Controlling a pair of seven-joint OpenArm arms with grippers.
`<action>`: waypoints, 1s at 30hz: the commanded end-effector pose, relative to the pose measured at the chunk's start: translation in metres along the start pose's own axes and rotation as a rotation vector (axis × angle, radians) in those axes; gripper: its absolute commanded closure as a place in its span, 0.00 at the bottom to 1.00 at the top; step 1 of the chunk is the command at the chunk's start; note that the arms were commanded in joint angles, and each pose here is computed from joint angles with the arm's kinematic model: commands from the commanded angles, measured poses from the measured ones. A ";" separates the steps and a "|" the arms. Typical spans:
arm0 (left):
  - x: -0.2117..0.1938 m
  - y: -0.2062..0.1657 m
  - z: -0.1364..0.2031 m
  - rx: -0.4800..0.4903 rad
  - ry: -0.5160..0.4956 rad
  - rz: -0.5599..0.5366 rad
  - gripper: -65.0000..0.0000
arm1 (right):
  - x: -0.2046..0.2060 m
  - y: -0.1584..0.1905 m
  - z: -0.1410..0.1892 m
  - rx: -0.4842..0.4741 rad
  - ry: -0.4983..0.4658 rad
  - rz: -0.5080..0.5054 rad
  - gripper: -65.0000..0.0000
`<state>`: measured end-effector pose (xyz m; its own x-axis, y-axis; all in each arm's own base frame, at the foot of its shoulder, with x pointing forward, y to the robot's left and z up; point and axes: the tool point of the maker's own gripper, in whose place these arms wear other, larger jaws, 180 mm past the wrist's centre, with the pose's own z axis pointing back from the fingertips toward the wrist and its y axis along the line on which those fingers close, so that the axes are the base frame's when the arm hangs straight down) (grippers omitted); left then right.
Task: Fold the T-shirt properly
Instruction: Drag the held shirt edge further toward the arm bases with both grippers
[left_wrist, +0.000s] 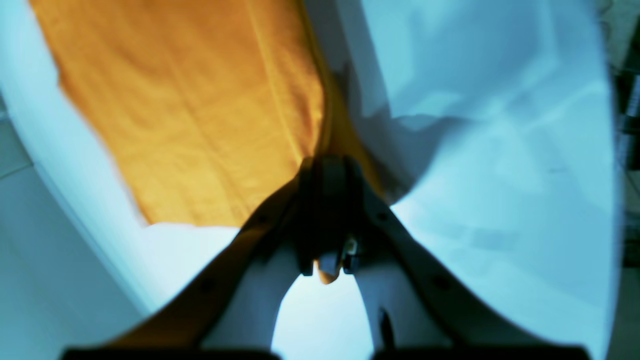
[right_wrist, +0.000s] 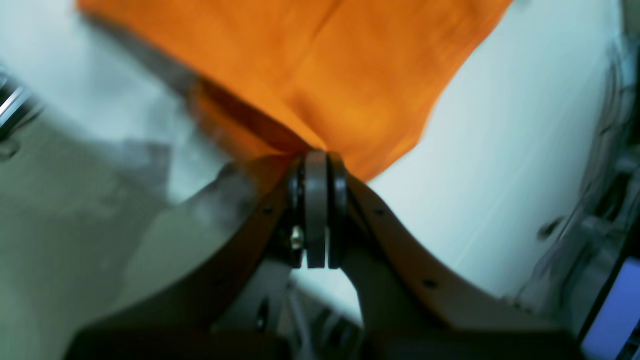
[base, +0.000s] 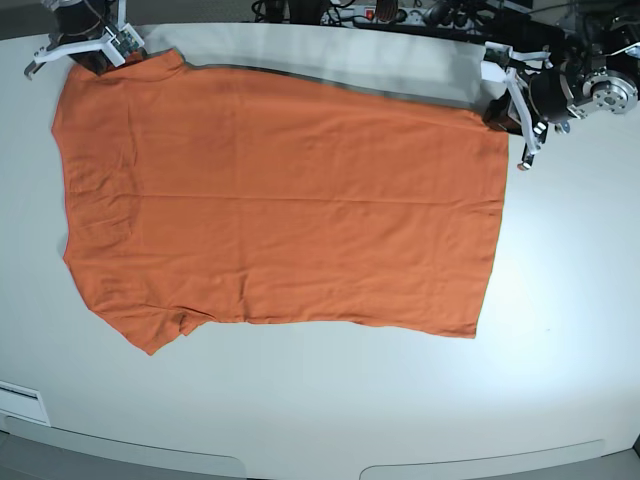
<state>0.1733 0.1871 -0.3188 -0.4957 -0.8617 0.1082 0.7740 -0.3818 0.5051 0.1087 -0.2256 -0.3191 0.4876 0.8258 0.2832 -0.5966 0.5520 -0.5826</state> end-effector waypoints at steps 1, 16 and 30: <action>-0.003 0.011 0.004 0.041 0.012 -0.022 1.00 | 0.013 -0.009 0.000 -0.013 -0.057 0.013 1.00; -0.002 0.037 -0.002 0.180 0.046 -0.042 1.00 | 0.062 -0.063 -0.014 -0.113 -0.239 0.089 1.00; -0.017 0.053 -0.023 0.242 0.077 -0.008 1.00 | 0.090 -0.086 -0.030 -0.116 -0.361 0.013 1.00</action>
<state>0.2245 0.1677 -0.3222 -0.4607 -0.8844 0.0742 0.6735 -0.2939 0.6782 0.2176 -0.2032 -0.2767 0.2461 0.8257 0.5075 -0.5314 0.5529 -0.6418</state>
